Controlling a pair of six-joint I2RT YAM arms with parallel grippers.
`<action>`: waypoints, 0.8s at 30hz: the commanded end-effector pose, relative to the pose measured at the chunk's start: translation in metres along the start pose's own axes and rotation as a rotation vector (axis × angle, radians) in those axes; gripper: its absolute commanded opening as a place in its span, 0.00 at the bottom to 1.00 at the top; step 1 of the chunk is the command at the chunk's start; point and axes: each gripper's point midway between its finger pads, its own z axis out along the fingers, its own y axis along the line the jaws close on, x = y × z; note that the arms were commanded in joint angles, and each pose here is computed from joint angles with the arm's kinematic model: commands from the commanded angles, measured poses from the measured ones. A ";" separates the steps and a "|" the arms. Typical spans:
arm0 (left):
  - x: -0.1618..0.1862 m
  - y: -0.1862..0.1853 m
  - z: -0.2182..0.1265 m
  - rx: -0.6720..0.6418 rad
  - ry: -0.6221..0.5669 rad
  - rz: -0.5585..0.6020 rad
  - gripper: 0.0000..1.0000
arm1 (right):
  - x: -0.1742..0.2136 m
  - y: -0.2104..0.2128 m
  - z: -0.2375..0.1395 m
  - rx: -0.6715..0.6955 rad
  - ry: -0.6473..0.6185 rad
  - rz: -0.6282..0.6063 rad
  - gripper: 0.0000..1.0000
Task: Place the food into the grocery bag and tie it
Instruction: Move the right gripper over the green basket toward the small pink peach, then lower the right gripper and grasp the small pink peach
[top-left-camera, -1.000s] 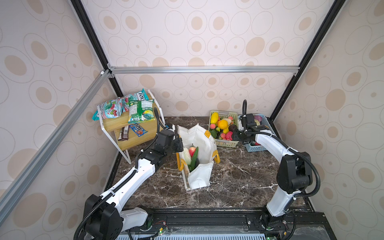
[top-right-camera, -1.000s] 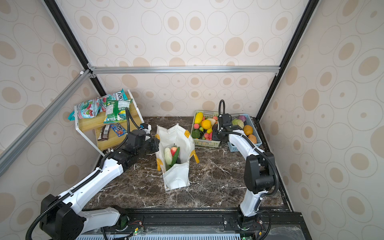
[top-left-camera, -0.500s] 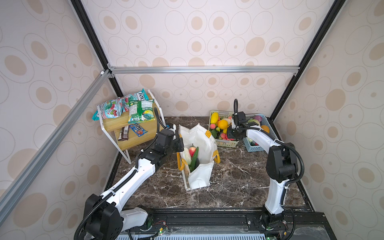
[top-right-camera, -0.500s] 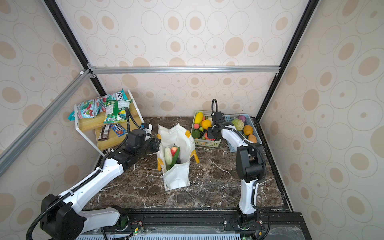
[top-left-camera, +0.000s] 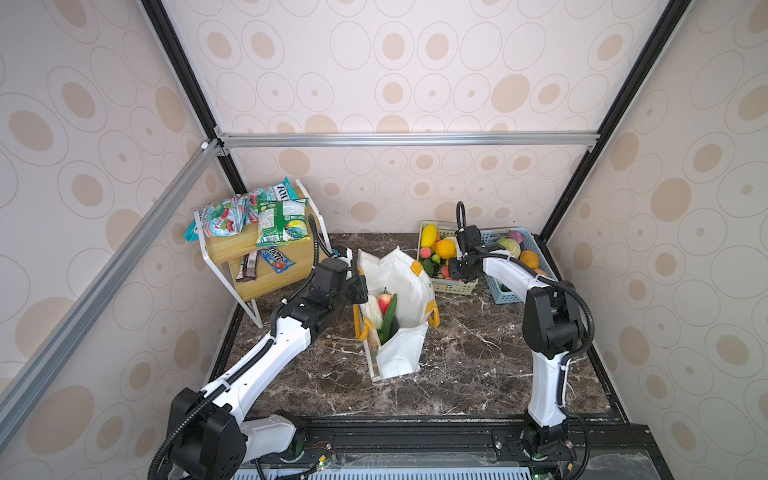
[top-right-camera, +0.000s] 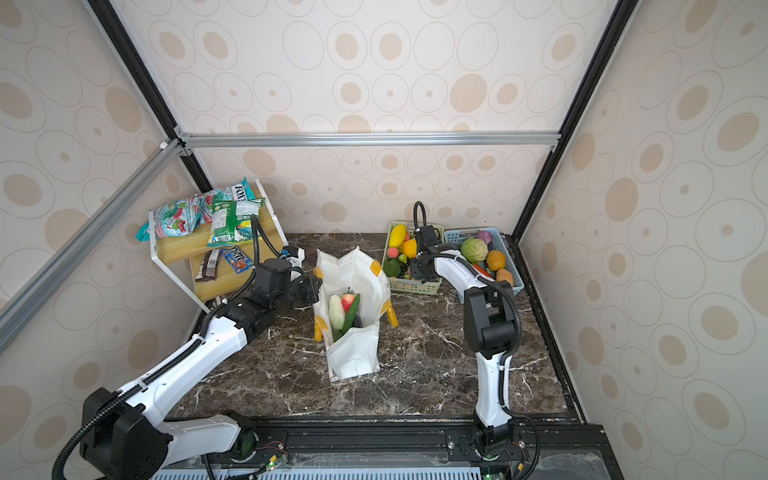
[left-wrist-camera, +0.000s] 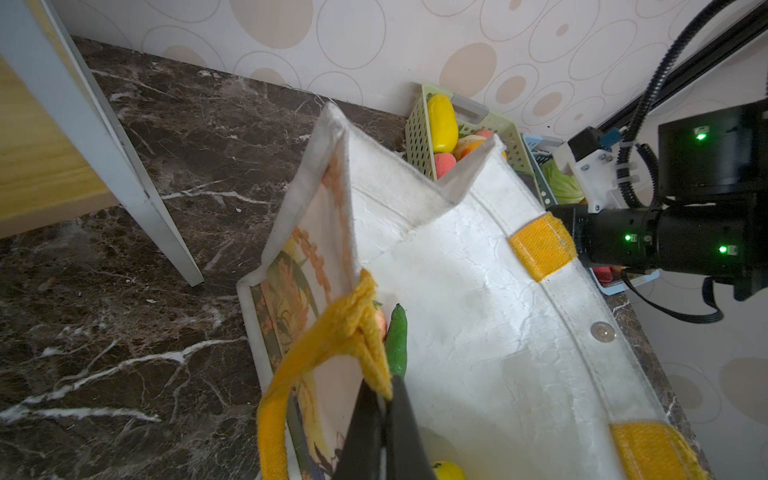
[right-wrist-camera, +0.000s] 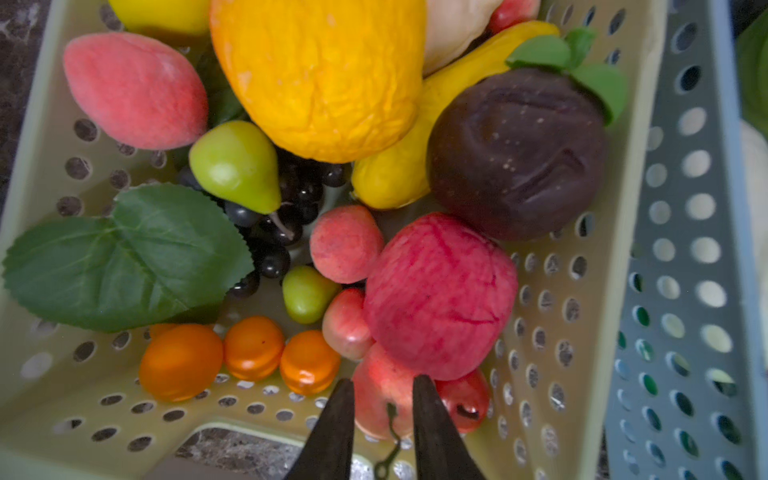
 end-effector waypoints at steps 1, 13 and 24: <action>-0.022 -0.012 -0.009 0.044 -0.069 0.011 0.00 | 0.002 0.003 0.001 0.018 0.018 -0.025 0.25; -0.023 -0.012 -0.013 0.043 -0.077 0.014 0.00 | 0.003 -0.004 0.000 0.085 0.034 -0.045 0.18; -0.023 -0.012 -0.016 0.046 -0.083 0.010 0.00 | 0.004 -0.006 0.006 0.119 0.051 -0.080 0.07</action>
